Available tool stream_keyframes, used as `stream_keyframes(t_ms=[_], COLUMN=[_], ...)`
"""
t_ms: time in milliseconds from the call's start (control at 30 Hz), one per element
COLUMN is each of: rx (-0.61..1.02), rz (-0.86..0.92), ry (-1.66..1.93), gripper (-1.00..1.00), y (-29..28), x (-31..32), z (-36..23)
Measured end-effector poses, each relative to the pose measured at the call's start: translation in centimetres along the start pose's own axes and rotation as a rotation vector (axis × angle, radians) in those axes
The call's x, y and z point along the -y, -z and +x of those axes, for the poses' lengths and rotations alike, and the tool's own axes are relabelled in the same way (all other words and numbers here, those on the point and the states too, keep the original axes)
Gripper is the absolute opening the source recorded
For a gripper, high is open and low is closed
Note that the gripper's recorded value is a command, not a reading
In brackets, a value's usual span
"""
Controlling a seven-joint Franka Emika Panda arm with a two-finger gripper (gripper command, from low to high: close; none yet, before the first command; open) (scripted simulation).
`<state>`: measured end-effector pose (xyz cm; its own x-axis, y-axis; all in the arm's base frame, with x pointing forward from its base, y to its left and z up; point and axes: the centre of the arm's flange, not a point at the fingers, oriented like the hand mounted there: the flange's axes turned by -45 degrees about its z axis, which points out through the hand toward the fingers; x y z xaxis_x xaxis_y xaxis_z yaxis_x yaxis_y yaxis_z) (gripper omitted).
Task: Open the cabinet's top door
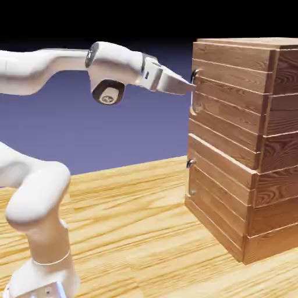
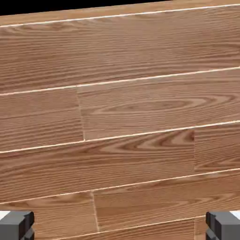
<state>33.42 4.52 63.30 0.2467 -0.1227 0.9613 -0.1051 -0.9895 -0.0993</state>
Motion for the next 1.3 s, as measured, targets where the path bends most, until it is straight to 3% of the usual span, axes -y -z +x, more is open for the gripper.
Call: stream_keyframes(t_ms=[533,933,1100,1133,1300], rx=[-0.201,-0.258,-0.259,-0.258,-0.254], rz=[0.029,0.040,0.040,0.040,0.117], ry=[0.046,0.106,0.106,0.106,0.116], gripper=[0.00,0.00,0.00,-1.00,-1.00], y=[-1.0,-8.0,-12.2,-12.8,-10.6], x=[8.8,13.0,13.3,13.2,11.9], z=[-2.9,-10.3,-9.2,-9.0,-9.5])
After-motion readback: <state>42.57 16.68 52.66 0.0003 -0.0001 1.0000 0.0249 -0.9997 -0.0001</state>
